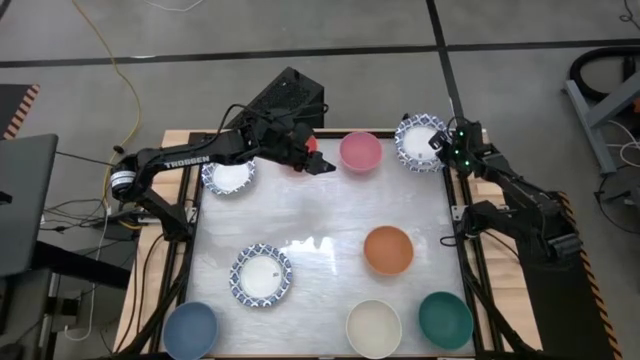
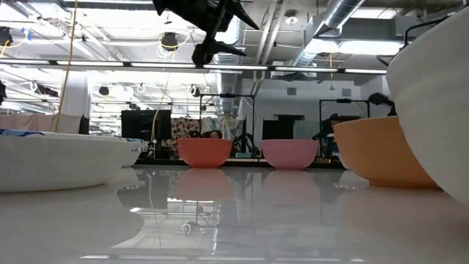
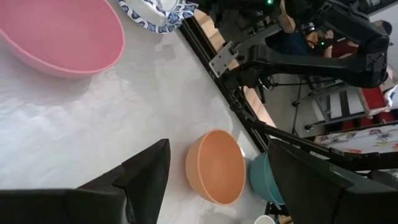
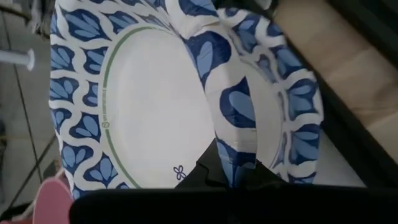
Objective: Nest bowls inside each other
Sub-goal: Stack the blue patterned bowl on top of the blue patterned bowl
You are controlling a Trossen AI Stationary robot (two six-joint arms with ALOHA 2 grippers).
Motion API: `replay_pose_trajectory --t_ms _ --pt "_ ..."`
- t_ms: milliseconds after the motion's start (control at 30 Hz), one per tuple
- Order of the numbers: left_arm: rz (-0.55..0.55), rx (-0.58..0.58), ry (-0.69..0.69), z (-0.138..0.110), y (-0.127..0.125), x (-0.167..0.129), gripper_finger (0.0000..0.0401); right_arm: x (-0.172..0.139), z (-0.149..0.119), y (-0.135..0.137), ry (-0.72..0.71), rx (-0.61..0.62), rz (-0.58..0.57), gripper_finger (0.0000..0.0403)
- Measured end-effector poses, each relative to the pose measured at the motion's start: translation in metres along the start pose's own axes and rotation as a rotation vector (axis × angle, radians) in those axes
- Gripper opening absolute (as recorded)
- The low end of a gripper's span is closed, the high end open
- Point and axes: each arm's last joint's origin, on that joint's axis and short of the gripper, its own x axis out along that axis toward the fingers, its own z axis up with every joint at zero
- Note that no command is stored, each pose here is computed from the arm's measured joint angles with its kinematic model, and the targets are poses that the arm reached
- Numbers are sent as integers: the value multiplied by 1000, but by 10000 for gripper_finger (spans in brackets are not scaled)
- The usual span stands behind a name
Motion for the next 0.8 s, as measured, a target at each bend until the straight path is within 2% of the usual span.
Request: replay_pose_trajectory --t_ms 200,800 --pt "0 0 0 0 0 0 259 0 -1 -5 -18 13 -65 5" --pt "4 0 -3 0 0 0 259 14 -2 -6 23 1 -109 9"
